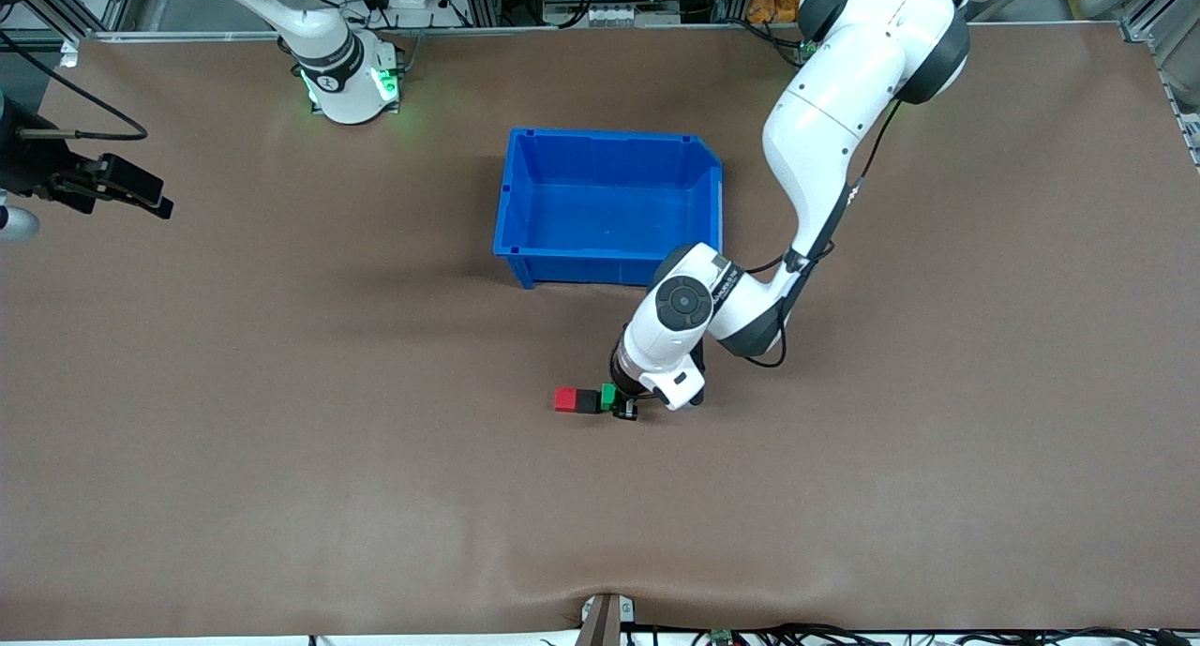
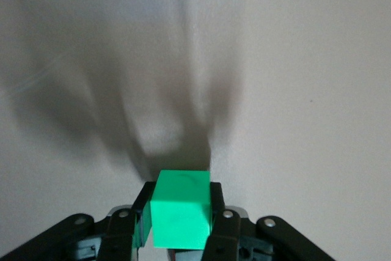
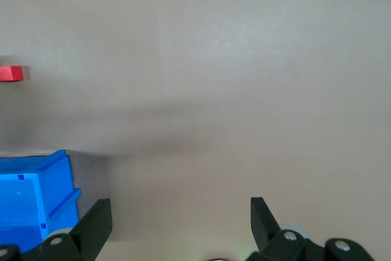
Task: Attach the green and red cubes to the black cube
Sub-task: 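Set the green cube against the black cube and open the left gripper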
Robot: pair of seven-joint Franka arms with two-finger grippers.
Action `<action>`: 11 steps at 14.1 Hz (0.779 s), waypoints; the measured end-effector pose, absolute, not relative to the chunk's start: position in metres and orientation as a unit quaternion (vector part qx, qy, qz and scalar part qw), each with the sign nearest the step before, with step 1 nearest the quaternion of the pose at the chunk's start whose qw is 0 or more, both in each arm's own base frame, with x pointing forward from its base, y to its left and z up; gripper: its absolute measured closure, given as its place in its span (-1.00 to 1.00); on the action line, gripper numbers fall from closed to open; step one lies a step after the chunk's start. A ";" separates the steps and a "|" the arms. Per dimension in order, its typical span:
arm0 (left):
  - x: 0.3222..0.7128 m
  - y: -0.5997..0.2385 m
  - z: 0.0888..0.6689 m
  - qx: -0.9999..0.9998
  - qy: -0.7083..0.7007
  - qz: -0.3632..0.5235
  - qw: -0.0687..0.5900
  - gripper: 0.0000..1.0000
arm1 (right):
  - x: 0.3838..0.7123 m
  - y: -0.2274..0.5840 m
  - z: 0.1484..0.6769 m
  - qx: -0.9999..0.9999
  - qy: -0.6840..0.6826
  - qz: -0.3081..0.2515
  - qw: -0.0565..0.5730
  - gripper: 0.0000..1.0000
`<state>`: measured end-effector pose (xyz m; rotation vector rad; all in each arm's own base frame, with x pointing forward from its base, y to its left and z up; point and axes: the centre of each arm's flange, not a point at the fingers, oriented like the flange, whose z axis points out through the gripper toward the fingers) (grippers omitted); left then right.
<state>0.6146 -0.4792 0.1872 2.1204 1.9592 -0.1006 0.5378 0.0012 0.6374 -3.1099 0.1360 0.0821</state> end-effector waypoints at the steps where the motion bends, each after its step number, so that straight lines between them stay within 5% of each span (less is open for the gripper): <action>1: 0.614 -0.481 0.187 0.727 0.673 -0.033 0.129 0.21 | 0.537 0.003 0.652 -0.999 0.042 0.020 0.012 -1.00; 6: 0.614 -0.484 0.186 0.726 0.673 -0.026 0.139 0.21 | 0.521 -0.011 0.683 -0.997 0.052 0.044 0.019 -1.00; 11: 0.613 -0.484 0.174 0.735 0.663 -0.001 0.143 -0.67 | 0.529 -0.024 0.674 -0.999 0.001 0.045 0.026 -1.00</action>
